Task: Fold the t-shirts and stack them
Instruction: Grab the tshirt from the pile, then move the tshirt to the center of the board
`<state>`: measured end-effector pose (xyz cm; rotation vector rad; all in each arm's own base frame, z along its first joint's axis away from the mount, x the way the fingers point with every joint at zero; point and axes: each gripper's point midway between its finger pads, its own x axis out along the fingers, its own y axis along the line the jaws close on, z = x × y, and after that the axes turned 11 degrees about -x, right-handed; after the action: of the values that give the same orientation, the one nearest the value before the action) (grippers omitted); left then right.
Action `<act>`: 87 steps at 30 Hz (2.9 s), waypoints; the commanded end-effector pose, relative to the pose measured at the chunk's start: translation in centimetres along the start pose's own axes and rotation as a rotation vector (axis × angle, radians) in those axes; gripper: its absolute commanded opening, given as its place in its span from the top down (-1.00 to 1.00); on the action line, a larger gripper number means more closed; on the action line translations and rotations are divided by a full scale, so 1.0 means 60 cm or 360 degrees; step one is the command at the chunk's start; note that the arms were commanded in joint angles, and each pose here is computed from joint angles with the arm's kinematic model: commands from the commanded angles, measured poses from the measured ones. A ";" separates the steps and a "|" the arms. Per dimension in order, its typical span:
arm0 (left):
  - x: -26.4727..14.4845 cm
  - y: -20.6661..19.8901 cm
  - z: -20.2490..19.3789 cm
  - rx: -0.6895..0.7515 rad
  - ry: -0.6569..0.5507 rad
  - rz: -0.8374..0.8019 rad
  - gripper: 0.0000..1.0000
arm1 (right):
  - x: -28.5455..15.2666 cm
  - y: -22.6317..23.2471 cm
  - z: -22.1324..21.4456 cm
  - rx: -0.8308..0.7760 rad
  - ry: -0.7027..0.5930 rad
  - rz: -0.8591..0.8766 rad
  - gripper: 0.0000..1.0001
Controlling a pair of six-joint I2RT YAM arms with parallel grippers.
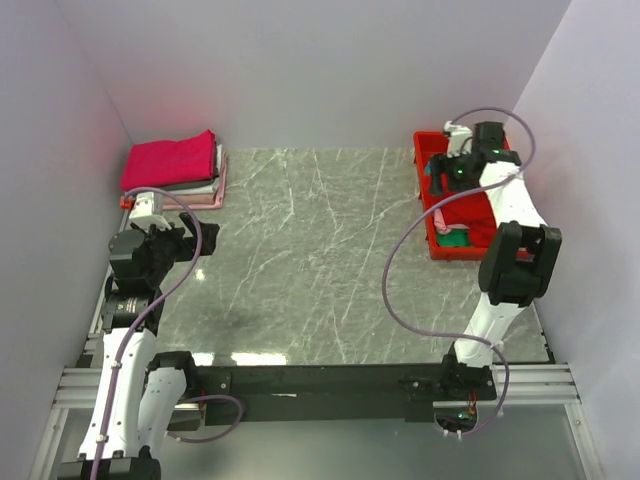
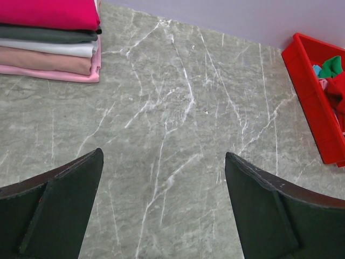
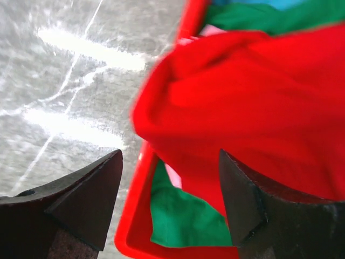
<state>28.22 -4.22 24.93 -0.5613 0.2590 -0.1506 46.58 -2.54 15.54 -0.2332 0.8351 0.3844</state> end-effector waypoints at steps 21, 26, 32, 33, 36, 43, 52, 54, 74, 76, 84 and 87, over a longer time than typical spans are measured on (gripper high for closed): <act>0.006 0.002 0.010 0.0037 -0.0028 0.0014 -0.99 | -0.064 -0.018 0.095 -0.0355 -0.0034 -0.0764 1.00; 0.006 0.003 0.011 0.0037 -0.0031 0.0020 -0.99 | -0.198 0.008 0.190 -0.0349 -0.0376 -0.0775 1.00; 0.003 0.004 0.014 0.0042 -0.0046 0.0026 -0.99 | -0.401 0.087 0.307 -0.0468 -0.0852 -0.0748 1.00; 0.003 0.004 0.014 0.0042 -0.0046 0.0026 -0.99 | -0.422 0.099 0.320 -0.0488 -0.0908 -0.0744 1.00; 0.002 0.002 0.015 0.0047 -0.0052 0.0023 -0.99 | -0.501 0.151 0.362 -0.0553 -0.1122 -0.0707 1.00; 0.002 0.004 0.016 0.0048 -0.0061 0.0029 -0.99 | -0.579 0.255 0.407 -0.0626 -0.1439 -0.0510 1.00; 0.001 0.007 0.017 0.0052 -0.0069 0.0044 -0.99 | -0.413 0.406 0.356 -0.0721 -0.1270 0.0074 1.00; 0.001 0.006 0.017 0.0056 -0.0070 0.0041 -0.99 | -0.348 0.438 0.321 -0.0741 -0.1151 0.0225 0.98; 0.028 -0.081 -0.098 -0.0080 0.0494 -0.0503 -0.89 | -0.177 0.457 -0.035 -0.0811 -0.0557 0.1038 -0.52; 0.026 -0.102 -0.138 -0.0122 0.0674 -0.0562 -0.79 | -0.184 0.474 -0.055 -0.0812 -0.0605 0.1121 -0.52; 0.029 -0.126 -0.316 -0.0227 0.1168 -0.0264 -0.55 | -0.155 0.453 -0.082 -0.0792 -0.0513 0.1009 -0.50; 0.039 -0.137 -0.351 -0.0253 0.1163 -0.0148 -0.38 | -0.143 0.449 -0.087 -0.0754 -0.0448 0.1003 -0.49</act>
<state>22.61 -21.75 12.23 -0.6157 0.9926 -0.5600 25.40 18.03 16.69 -0.3302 0.5333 1.2038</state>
